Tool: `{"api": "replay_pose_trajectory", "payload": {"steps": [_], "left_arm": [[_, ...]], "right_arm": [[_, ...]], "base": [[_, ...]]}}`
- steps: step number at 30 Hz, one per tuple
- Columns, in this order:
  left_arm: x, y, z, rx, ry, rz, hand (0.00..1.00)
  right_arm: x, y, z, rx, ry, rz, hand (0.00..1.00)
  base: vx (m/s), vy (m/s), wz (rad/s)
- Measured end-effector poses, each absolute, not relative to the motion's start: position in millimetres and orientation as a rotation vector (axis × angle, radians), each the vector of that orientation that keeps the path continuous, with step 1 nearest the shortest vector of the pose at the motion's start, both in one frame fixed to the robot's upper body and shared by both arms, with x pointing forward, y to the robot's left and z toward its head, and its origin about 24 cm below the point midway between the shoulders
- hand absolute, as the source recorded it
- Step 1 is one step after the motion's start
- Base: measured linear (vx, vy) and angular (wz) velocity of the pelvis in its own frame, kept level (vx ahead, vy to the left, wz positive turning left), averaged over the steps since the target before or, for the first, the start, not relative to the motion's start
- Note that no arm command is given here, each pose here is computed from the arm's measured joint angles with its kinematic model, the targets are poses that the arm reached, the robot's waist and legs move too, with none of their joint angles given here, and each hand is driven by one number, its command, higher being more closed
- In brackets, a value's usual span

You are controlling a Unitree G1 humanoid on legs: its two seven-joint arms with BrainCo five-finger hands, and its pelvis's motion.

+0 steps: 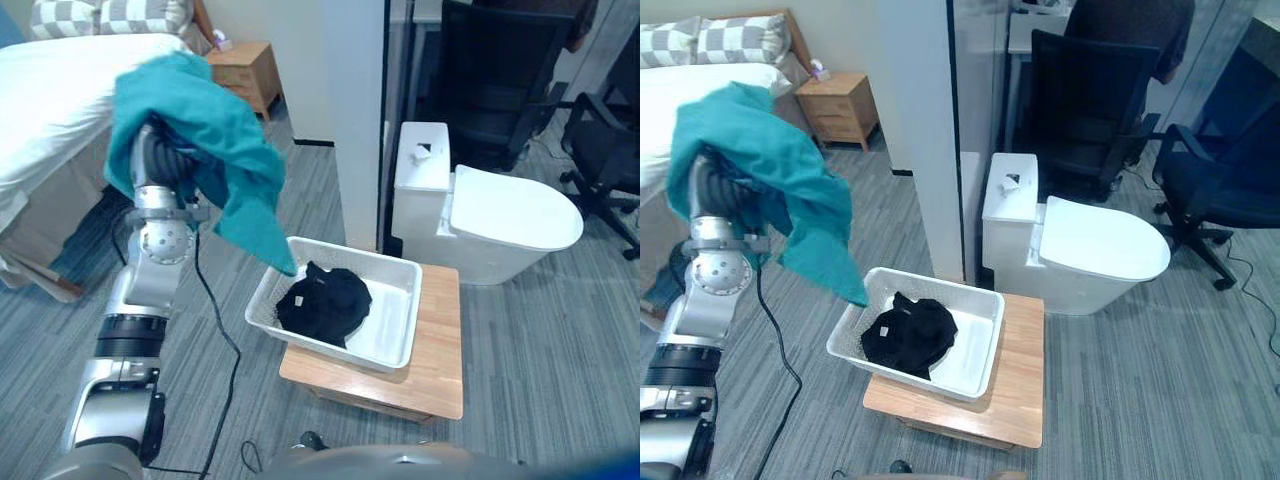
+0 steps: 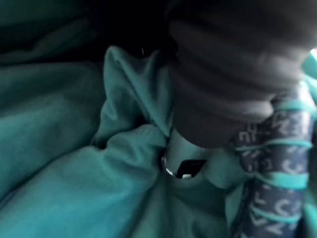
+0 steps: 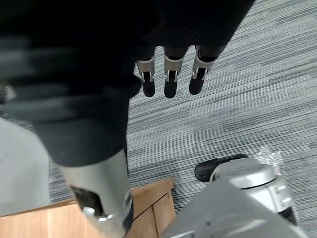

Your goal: Tidy the bed and pick cloth on bed and put in laundry

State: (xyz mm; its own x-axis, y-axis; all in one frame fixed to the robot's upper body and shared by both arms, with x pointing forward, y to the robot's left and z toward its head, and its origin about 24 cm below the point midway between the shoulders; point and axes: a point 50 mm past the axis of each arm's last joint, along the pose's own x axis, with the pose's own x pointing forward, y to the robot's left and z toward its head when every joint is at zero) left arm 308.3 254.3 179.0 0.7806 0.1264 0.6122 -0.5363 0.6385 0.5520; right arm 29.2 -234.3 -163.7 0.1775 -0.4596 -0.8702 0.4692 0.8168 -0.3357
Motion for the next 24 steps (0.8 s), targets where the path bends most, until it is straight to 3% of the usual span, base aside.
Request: {"api": "replay_pose_trajectory", "payload": {"steps": [10, 24], "left_arm": [[310, 230, 141, 0.822, -0.449, 0.223, 1.00], [277, 206, 59, 0.810, -0.181, -0.038, 1.00]], "right_arm": [[32, -231, -164, 0.003, 1.228, -0.608, 0.00], [35, -229, -164, -0.027, 1.221, -0.557, 0.00]], "base": [[0.00, -0.029, -0.13], [-0.01, 0.013, -0.09]]}}
